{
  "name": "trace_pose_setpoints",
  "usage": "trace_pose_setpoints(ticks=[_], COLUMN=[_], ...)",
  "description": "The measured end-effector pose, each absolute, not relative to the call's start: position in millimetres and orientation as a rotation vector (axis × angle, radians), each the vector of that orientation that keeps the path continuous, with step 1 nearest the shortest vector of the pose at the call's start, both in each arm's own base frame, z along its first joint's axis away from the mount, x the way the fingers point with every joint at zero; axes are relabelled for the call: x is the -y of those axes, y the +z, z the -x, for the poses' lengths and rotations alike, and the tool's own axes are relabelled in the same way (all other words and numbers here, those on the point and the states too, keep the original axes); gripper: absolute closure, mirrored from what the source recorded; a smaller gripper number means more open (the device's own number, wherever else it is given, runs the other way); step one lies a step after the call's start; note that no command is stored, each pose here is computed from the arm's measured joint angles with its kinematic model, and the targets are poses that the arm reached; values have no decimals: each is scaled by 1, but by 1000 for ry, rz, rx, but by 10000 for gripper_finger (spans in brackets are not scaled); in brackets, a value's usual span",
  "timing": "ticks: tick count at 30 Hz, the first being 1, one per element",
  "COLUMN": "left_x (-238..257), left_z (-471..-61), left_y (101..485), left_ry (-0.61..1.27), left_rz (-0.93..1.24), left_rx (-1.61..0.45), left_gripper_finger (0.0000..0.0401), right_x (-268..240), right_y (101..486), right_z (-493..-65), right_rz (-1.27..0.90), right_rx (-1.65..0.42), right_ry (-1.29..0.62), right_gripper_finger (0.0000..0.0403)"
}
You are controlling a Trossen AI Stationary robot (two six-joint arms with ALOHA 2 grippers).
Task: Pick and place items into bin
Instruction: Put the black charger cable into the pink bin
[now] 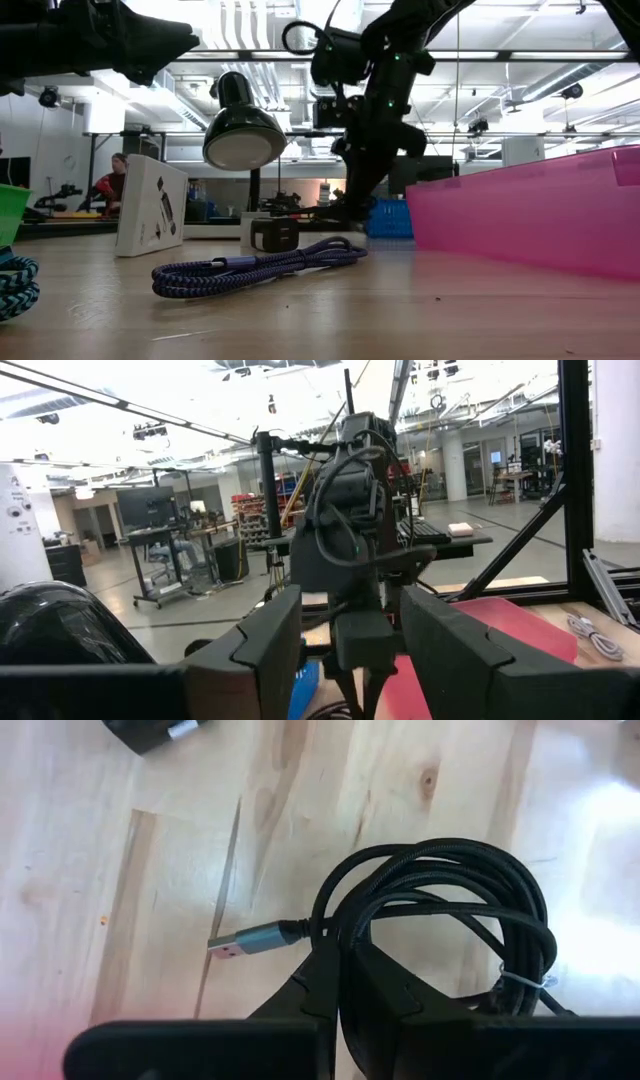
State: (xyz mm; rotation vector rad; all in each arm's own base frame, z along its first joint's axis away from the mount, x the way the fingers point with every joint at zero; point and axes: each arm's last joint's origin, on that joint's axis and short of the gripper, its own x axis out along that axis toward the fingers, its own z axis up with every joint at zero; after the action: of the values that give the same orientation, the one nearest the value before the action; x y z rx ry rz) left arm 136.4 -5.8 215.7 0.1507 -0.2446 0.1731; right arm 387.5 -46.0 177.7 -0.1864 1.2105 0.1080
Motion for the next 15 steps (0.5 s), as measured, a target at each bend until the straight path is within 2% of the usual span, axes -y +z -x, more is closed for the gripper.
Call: trace_pose_setpoints(ticks=[15], left_x=[6], left_z=[-136], left_y=[216], left_ry=[173], left_rz=[-151], left_rx=[245], left_gripper_finger=[244], right_x=[45], right_y=[203], right_z=[-381], right_rz=[197], right_rx=[-1146], right_ry=[98], right_gripper_finger=[394])
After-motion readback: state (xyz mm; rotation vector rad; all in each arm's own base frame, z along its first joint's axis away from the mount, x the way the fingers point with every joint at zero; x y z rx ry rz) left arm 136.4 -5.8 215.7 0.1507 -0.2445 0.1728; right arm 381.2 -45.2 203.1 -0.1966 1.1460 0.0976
